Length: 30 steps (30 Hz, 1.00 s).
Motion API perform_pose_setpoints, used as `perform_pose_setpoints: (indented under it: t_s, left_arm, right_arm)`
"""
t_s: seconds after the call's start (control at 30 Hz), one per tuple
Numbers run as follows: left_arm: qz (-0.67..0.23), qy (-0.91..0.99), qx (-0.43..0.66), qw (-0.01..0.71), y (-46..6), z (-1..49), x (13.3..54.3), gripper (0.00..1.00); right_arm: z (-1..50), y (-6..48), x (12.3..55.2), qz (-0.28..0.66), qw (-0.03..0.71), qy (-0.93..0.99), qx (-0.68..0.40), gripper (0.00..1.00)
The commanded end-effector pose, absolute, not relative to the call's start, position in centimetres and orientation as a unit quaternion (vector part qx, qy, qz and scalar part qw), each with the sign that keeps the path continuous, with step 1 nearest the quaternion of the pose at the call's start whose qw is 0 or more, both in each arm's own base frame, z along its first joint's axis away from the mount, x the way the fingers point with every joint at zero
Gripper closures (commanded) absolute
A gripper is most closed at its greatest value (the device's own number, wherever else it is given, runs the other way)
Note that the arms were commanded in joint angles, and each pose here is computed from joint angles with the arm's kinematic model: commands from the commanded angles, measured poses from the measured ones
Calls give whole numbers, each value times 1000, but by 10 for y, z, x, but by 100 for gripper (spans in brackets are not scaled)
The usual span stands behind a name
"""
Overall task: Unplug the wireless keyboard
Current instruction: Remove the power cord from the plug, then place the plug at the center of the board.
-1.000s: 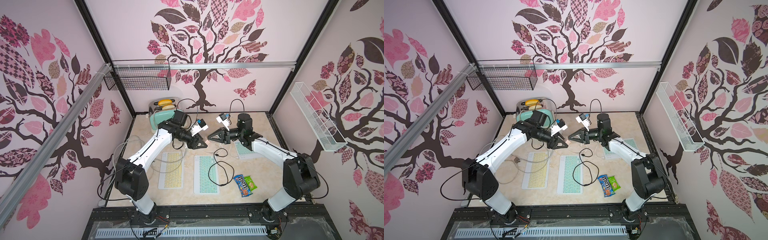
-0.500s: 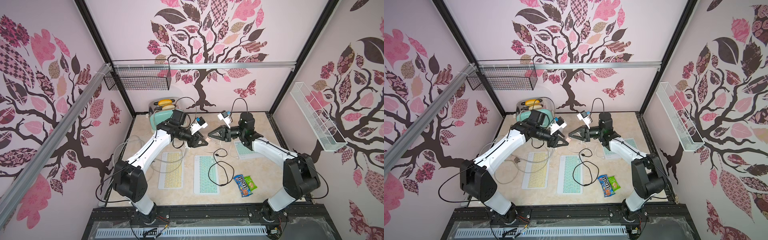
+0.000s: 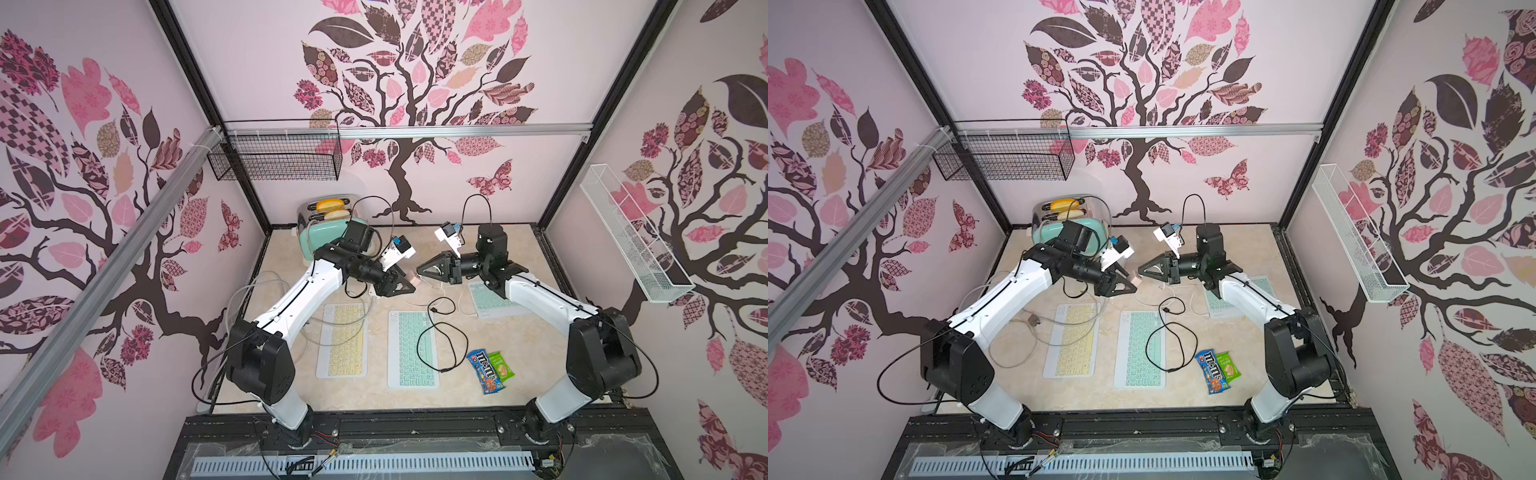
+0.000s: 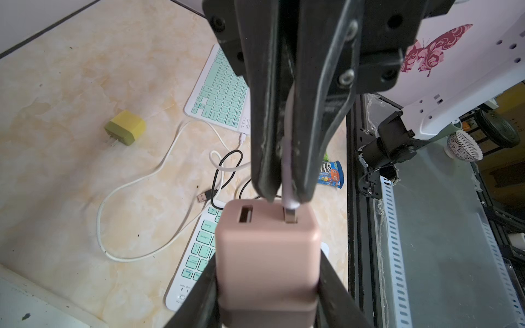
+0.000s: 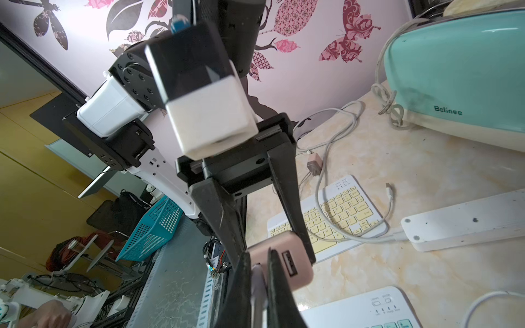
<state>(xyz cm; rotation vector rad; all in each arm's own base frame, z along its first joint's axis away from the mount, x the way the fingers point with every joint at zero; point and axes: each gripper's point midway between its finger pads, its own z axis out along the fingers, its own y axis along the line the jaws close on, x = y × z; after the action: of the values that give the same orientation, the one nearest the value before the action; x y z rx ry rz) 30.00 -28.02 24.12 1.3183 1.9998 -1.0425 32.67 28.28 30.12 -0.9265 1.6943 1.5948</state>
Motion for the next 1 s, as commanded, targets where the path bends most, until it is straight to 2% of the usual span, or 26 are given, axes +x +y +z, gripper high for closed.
perform_pose_setpoints:
  t_s: [0.0, 0.2, 0.37, 0.6, 0.8, 0.97]
  left_arm:
    - [-387, 774, 472, 168, -263, 209, 270, 100]
    - [-405, 763, 465, 195, -268, 216, 270, 100]
    - [-365, 778, 461, 219, -263, 210, 285, 100]
    - [-287, 817, 394, 308, -259, 203, 344, 100]
    - [-258, 843, 348, 321, -265, 186, 389, 100]
    - [-234, 866, 294, 329, -271, 160, 433, 100]
  right_arm:
    - [349, 243, 371, 535, 435, 649, -320, 100]
    - [353, 243, 381, 544, 445, 645, -302, 100]
    - [341, 232, 396, 508, 458, 681, -260, 100]
    - [327, 191, 427, 379, 495, 767, -153, 100]
    - [351, 155, 437, 293, 542, 782, -97, 100]
    - [334, 145, 441, 277, 525, 802, -60, 100]
